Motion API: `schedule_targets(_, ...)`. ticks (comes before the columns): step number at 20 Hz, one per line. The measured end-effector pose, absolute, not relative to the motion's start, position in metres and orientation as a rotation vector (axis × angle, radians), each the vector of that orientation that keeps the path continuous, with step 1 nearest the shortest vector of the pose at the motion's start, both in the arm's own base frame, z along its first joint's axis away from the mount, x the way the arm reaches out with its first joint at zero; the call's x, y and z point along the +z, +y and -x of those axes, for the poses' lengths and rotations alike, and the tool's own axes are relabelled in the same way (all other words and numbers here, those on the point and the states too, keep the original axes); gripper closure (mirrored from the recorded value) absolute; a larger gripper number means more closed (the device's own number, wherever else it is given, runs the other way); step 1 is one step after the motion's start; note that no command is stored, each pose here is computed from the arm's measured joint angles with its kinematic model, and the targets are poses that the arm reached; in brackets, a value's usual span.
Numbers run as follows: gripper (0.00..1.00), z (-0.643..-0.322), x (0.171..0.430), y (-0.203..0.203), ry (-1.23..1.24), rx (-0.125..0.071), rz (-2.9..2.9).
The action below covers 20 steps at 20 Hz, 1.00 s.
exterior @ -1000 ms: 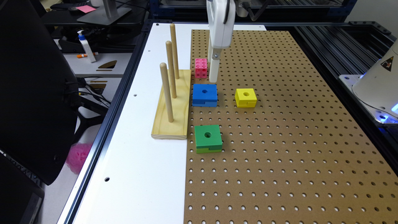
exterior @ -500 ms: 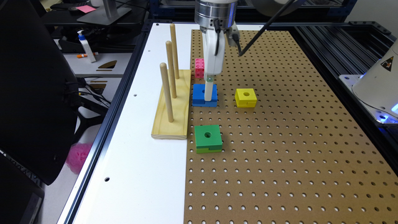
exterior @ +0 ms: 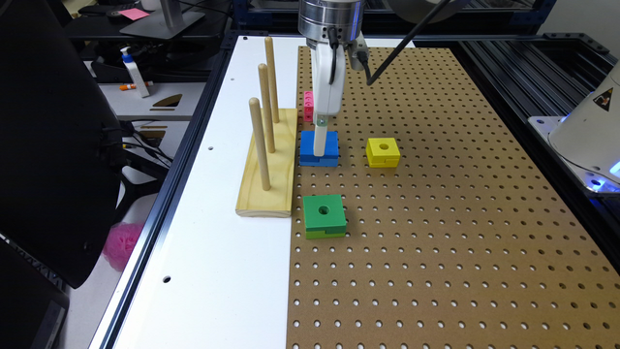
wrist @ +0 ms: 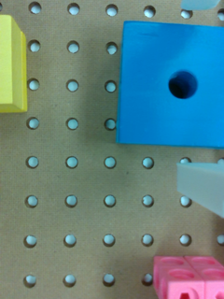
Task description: Pick up blue block.
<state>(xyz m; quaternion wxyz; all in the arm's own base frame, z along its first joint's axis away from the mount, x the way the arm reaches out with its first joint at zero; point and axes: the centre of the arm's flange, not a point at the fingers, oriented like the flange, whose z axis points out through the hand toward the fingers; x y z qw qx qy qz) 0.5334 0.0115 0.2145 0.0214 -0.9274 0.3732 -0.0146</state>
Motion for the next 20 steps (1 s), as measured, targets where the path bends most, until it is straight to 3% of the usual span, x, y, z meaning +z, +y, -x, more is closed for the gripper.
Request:
schedule_targets(8,0.00,-0.531,0.191,0.014,1.157,-0.023,2.875)
schedule_targets(20,0.00,-0.536,0.192,0.015,1.154,-0.031,2.872)
